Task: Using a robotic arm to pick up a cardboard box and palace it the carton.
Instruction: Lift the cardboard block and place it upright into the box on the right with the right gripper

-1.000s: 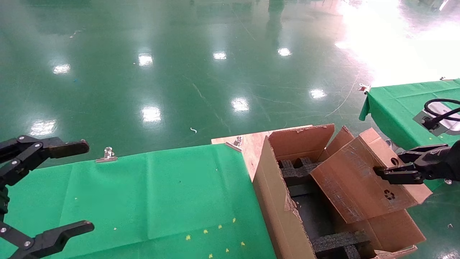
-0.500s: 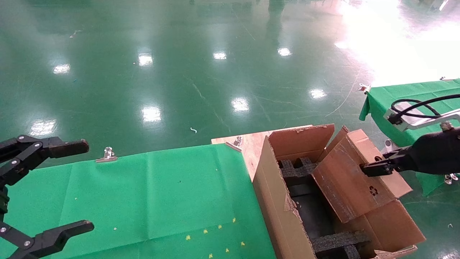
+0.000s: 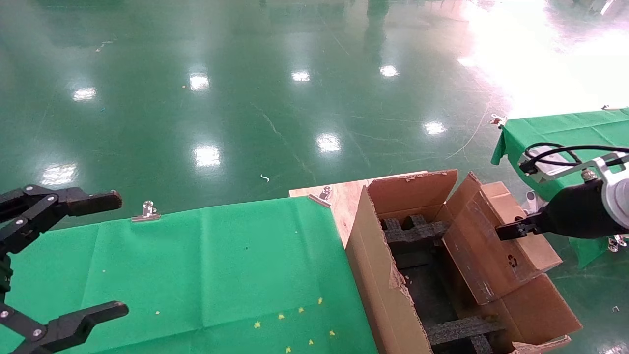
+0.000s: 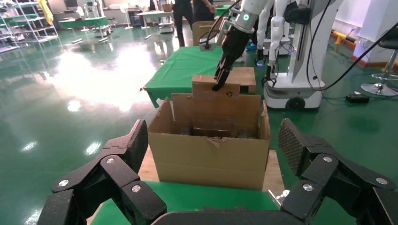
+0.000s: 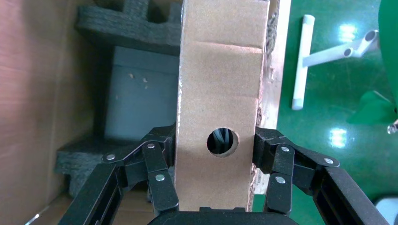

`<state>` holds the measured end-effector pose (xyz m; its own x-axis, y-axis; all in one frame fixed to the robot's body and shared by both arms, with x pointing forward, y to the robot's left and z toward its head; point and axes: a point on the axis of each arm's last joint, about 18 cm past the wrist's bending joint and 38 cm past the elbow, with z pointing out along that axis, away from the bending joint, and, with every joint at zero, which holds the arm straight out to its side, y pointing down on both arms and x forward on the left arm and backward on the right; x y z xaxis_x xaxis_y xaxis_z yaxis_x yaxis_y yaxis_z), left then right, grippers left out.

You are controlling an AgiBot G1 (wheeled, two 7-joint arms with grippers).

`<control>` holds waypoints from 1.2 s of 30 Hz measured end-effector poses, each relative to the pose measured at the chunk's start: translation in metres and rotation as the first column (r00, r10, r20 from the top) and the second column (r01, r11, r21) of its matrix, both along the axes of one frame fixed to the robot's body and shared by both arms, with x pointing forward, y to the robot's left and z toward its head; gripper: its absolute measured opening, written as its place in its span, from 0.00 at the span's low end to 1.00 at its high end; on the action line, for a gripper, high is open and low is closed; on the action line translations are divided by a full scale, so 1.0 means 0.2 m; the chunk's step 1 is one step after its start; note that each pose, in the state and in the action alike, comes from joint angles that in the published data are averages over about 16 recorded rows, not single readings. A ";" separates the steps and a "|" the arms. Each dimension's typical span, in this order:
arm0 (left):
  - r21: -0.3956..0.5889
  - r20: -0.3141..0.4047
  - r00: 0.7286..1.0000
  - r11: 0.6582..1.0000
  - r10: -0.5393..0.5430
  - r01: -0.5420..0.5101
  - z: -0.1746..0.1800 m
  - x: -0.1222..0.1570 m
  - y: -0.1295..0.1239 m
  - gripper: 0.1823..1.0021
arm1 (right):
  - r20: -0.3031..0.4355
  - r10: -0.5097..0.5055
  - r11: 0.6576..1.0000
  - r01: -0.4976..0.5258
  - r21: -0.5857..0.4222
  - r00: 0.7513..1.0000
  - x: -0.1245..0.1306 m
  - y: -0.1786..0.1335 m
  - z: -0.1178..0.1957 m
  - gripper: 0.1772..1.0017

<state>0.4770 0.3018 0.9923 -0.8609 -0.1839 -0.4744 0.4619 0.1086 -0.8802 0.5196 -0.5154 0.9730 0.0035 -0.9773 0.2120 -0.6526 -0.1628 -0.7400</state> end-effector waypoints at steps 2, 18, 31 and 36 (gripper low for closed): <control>0.000 0.000 1.000 1.000 0.000 0.000 0.00 0.00 0.00 1.00 | -0.002 -0.011 1.000 0.011 0.000 1.000 0.01 0.00 -0.02 0.27; 0.000 0.000 1.000 1.000 0.000 0.000 0.00 0.00 0.00 1.00 | -0.021 -0.083 0.996 0.083 0.015 0.996 0.11 0.00 -0.16 0.27; 0.000 0.000 1.000 1.000 0.000 0.000 0.00 0.00 0.00 1.00 | -0.043 -0.104 0.994 0.106 0.041 0.994 0.18 -0.03 -0.30 0.27; 0.000 0.000 1.000 1.000 0.000 0.000 0.00 0.00 0.00 1.00 | -0.052 -0.108 0.993 0.110 0.046 0.993 0.22 -0.05 -0.36 0.27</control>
